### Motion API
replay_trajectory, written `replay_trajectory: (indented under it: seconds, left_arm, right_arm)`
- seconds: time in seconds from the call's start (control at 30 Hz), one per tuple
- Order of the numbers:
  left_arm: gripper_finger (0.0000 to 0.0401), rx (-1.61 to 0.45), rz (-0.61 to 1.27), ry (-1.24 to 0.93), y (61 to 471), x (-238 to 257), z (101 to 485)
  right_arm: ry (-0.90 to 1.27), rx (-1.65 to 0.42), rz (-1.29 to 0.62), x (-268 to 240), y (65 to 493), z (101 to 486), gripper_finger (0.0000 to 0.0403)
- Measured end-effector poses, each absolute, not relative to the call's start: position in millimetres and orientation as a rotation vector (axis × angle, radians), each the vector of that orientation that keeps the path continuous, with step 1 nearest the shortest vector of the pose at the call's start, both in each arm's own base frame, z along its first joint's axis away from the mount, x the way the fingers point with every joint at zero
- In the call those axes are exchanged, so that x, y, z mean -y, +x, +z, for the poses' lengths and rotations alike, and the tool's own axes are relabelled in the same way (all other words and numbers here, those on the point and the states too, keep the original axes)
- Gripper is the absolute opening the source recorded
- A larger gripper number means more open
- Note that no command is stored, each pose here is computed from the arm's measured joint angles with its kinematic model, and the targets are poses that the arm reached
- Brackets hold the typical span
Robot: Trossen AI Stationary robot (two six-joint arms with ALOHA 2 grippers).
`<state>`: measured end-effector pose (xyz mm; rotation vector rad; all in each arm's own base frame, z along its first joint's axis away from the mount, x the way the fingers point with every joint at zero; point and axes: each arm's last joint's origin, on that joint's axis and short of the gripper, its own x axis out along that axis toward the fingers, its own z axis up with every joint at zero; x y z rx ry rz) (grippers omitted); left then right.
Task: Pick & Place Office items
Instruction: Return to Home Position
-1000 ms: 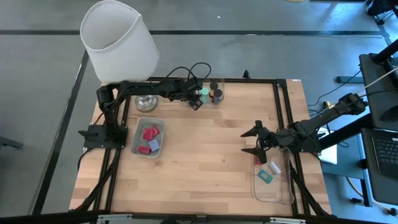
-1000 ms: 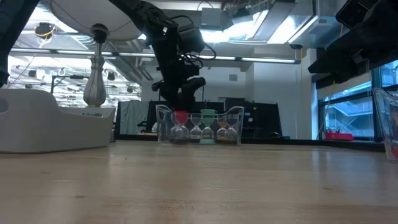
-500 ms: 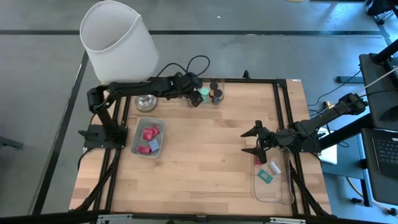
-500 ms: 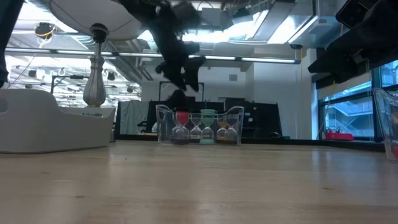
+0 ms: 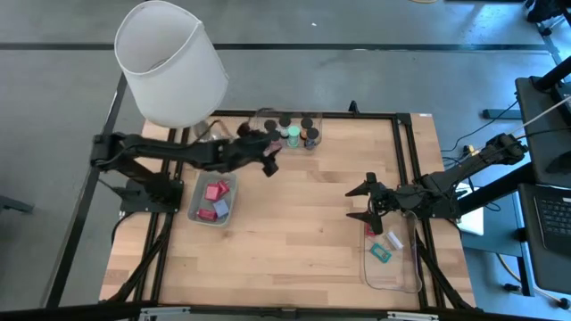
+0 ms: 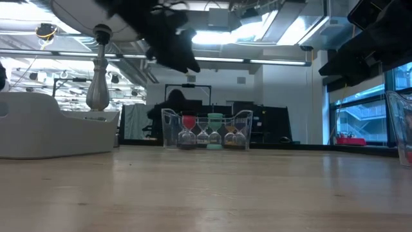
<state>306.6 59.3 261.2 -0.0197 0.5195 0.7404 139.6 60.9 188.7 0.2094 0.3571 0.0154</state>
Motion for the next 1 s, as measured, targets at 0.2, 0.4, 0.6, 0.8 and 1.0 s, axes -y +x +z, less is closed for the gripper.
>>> replay_trajectory:
  seconds: [0.2, 0.4, 0.6, 0.8, 1.0]
  left_arm:
    - [0.0269, -0.334, 0.614, 0.014, 259, -54, 235]
    - [0.0269, -0.274, 0.608, -0.001, 211, -51, 213]
    - [0.0269, -0.222, 0.607, -0.009, 172, -44, 200]
    - [0.0269, -0.156, 0.605, -0.018, 142, -38, 182]
    - [0.0269, -0.073, 0.593, -0.028, 122, -34, 170]
  right_arm:
    - [0.212, -0.358, 0.015, -61, 140, 189, 0.0327]
    - [0.211, -0.358, 0.015, -61, 140, 189, 0.0327]
    - [0.211, -0.358, 0.015, -61, 140, 189, 0.0327]
    - [0.211, -0.358, 0.015, -61, 140, 189, 0.0327]
    - [0.211, -0.358, 0.015, -61, 140, 189, 0.0327]
